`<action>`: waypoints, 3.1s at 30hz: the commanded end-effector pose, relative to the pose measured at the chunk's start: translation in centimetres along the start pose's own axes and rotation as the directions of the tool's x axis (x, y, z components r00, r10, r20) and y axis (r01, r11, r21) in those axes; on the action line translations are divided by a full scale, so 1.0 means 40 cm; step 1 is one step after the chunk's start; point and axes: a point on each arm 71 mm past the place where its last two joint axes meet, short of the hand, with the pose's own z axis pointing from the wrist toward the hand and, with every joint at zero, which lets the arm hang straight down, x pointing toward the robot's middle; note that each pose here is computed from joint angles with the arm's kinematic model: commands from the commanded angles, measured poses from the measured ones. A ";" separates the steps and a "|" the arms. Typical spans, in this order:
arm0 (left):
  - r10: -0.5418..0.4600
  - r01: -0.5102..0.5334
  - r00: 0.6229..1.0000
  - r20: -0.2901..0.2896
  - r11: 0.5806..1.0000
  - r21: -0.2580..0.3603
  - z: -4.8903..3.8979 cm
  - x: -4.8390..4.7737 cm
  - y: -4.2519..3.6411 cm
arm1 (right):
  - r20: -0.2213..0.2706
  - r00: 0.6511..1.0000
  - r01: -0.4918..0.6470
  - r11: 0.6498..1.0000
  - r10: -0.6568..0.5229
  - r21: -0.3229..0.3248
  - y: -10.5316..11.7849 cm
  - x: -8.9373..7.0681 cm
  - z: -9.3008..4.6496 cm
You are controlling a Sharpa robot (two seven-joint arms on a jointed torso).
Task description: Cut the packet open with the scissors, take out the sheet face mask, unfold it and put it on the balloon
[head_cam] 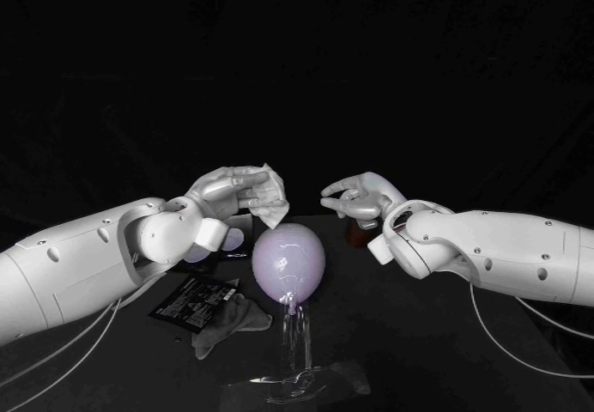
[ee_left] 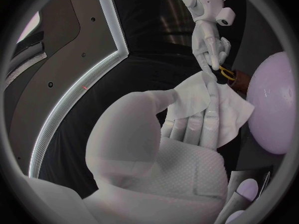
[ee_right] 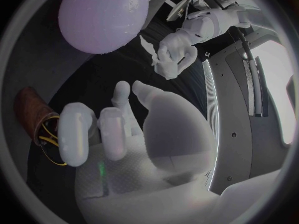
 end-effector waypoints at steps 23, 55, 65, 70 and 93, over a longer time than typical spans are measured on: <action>0.061 -0.065 0.995 -0.073 0.996 -0.053 0.021 0.005 -0.070 | -0.045 0.995 -0.088 0.995 0.089 0.041 -0.015 0.015 0.007; 0.153 -0.175 0.945 -0.288 0.983 -0.050 -0.026 -0.052 -0.102 | 0.000 0.977 0.203 0.921 -0.215 -0.332 0.074 0.059 0.025; 0.404 -0.498 0.804 -0.436 0.859 -0.122 -0.042 -0.054 -0.177 | -0.011 0.985 0.159 0.938 -0.171 -0.307 0.063 0.040 0.039; 0.559 -0.655 0.712 -0.425 0.747 -0.114 -0.041 -0.055 -0.219 | -0.036 0.989 0.127 0.947 -0.144 -0.296 0.065 0.034 0.046; 0.969 -0.999 0.022 -0.248 0.027 0.018 0.004 -0.014 -0.308 | -0.114 0.991 0.037 0.959 -0.071 -0.280 0.079 0.046 0.069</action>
